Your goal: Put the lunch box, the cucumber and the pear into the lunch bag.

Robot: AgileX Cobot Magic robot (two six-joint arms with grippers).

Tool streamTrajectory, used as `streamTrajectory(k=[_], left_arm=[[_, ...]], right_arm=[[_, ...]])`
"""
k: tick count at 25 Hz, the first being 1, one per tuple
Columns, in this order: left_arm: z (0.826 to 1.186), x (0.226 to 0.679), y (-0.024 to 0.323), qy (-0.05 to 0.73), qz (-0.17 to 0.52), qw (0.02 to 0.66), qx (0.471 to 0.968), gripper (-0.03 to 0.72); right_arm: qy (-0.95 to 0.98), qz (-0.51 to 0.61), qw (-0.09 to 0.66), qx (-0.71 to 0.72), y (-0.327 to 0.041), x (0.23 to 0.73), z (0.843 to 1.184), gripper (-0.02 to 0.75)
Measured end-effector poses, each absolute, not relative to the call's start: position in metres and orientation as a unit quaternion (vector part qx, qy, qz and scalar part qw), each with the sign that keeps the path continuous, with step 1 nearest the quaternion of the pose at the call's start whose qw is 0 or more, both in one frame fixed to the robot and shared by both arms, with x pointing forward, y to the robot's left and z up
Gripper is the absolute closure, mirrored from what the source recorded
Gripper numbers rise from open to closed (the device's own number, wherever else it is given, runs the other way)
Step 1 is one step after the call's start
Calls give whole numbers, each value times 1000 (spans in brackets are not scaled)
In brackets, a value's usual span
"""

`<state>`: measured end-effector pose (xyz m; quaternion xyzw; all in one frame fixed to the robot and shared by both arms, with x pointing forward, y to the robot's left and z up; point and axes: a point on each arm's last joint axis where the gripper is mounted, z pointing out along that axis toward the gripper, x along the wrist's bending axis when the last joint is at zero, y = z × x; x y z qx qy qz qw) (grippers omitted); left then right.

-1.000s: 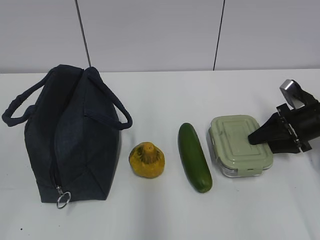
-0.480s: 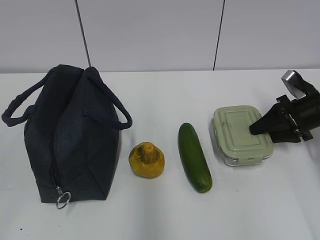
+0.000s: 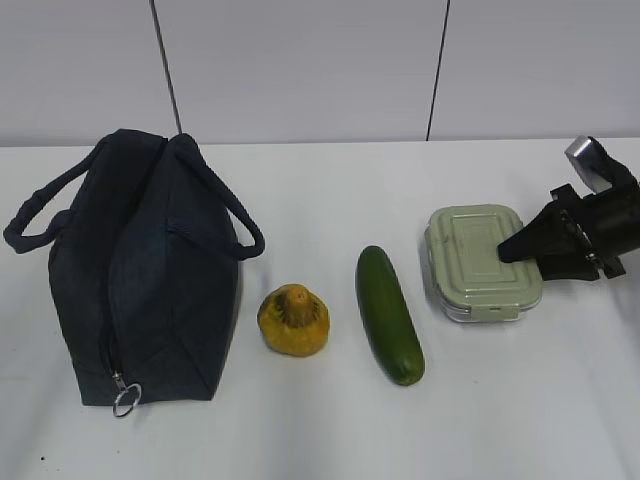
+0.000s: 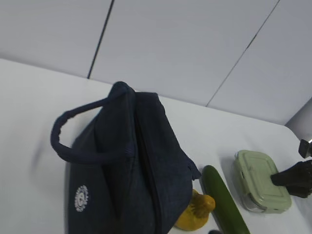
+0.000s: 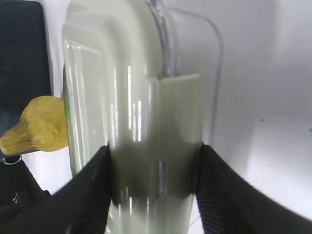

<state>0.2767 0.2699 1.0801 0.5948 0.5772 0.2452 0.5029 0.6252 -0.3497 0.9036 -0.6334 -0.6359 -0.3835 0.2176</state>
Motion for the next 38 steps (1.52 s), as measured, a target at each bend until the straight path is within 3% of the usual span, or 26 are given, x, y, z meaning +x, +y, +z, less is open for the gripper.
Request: streamTrajectory(k=[4,10,24,28,34,38], left_arm=[[1077,324,265,595,167,500,606,332],[1058,380,260,624,73,462,626,316],[1021,431,260,620,16,406,671,320],[1007,440,260,635,-9,387,668,417],[995,450,260,652,-33,375,658,673],[996,453,258,649,-38,391,651,698]], right_arm=[[-625,-394,212,-639,-350,628,905,361],[-608,-411,209,-646,-349,631,907,362],[-599,-418,207,-651,-349,633,908,363],[-595,-423,207,-652,-349,634,909,363],[-579,-430,211,-660,-349,636,911,363],[-580,-435,203,-658,-350,638,920,363]])
